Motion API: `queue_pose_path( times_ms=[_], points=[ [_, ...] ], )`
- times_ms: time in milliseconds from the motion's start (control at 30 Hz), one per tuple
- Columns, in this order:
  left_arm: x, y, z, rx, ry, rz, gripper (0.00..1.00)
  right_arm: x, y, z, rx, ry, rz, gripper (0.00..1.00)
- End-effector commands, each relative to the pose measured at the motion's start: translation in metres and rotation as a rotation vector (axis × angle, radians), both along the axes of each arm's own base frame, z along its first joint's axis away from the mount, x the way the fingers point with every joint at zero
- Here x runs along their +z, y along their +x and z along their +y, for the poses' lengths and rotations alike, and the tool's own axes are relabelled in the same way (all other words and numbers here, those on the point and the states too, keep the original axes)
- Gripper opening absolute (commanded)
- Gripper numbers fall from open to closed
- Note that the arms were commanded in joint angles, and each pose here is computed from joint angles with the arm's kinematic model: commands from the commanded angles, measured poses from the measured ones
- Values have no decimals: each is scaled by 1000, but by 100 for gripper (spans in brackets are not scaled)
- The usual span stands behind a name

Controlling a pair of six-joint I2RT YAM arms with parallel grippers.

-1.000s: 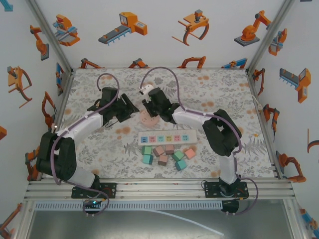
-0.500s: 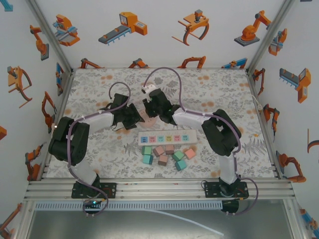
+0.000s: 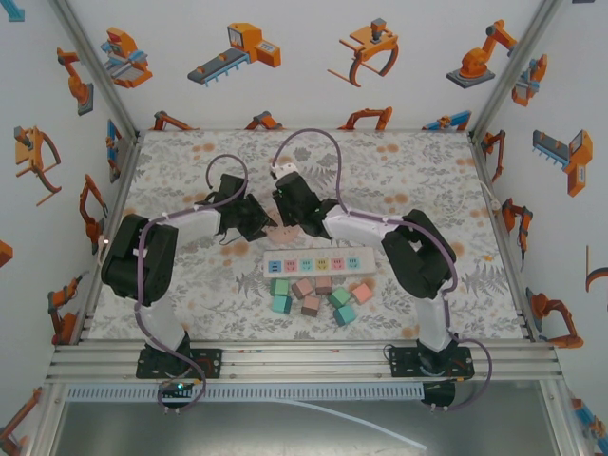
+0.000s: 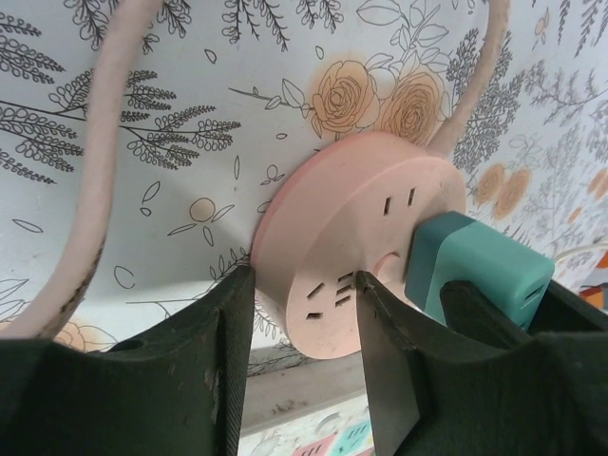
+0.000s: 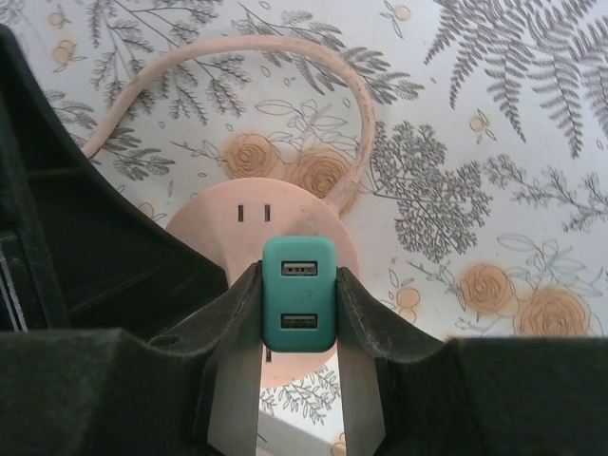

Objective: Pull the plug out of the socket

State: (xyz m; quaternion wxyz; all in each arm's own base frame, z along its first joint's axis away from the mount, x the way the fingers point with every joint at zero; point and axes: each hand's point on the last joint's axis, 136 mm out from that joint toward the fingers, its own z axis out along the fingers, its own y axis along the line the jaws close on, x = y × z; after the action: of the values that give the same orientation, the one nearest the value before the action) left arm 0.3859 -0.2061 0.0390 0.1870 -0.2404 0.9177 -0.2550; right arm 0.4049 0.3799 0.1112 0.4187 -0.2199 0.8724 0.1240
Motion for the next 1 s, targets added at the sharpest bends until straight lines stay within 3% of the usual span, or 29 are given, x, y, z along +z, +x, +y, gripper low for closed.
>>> queue_pose_path(
  times_ms=[0, 167, 267, 400, 433, 533, 667, 733, 833, 967],
  points=[
    [-86, -60, 57, 77, 295, 276, 43, 68, 7, 27, -51, 191, -67, 0],
    [-86, -63, 71, 96, 390, 286, 42, 78, 2, 41, -14, 212, -20, 0],
    [-87, -62, 74, 107, 414, 289, 41, 69, 1, 41, -22, 73, -92, 0],
    [-88, -64, 76, 104, 464, 296, 41, 73, 6, 39, -63, 303, 57, 0],
    [-88, -64, 77, 110, 474, 298, 40, 78, 7, 37, -80, 307, 82, 0],
    [-90, -65, 79, 118, 485, 302, 40, 76, 15, 12, -223, 208, 110, 0],
    [-93, -64, 77, 110, 483, 302, 40, 78, 17, 5, -218, 174, 71, 0],
    [-92, -59, 70, 82, 448, 275, 39, 75, 16, 6, -180, 65, -14, 0],
    [-80, -44, 56, 43, 359, 178, 42, 64, 13, 12, -118, 100, -59, 0],
    [-26, -26, 53, 37, 260, 19, 50, 50, 14, 6, -123, 50, -63, 0]
  ],
)
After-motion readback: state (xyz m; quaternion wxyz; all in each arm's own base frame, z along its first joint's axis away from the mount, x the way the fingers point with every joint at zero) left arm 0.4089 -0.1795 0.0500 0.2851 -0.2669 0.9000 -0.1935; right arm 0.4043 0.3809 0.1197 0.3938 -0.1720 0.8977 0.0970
